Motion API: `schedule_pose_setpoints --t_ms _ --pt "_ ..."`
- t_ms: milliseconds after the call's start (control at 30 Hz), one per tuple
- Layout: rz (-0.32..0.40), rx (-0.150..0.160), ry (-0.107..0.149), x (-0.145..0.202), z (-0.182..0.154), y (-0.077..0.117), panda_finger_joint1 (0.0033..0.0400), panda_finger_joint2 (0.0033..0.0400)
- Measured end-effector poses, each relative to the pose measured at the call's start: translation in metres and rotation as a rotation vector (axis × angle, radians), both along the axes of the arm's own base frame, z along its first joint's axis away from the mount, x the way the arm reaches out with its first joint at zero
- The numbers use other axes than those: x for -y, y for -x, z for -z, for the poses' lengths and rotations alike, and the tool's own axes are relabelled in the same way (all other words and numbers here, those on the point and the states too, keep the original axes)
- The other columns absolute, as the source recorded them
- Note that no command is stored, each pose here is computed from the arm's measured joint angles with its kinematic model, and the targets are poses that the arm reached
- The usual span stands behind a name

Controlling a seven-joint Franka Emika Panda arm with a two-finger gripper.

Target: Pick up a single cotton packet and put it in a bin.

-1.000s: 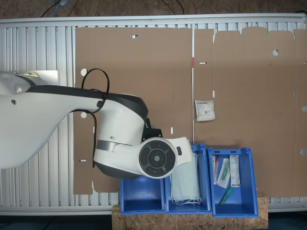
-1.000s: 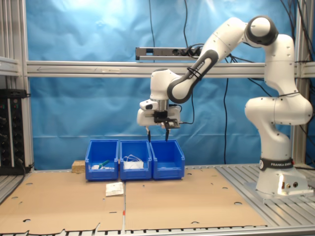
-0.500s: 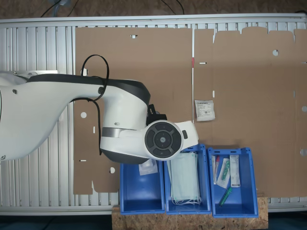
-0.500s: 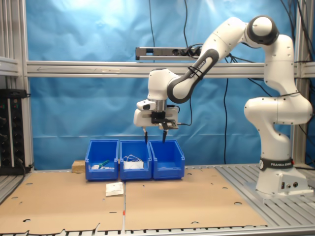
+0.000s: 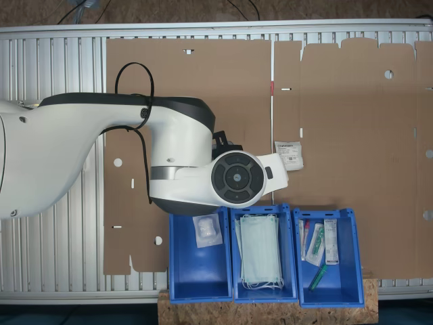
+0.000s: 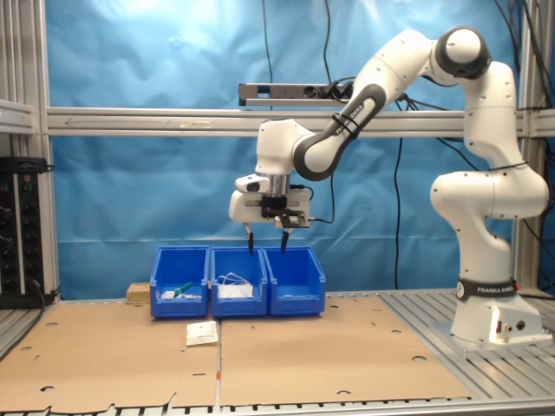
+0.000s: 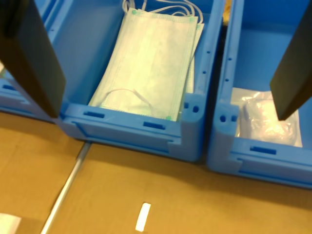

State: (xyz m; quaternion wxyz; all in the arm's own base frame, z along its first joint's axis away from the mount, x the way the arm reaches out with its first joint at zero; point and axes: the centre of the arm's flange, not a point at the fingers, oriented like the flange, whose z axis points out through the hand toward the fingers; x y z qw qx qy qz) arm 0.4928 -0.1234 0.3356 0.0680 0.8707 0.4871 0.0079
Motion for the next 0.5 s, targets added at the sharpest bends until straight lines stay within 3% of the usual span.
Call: schedule_pose_setpoints --t_ms 500 --pt "-0.008 0.02 -0.006 -0.03 -0.006 -0.011 0.04 0.04"
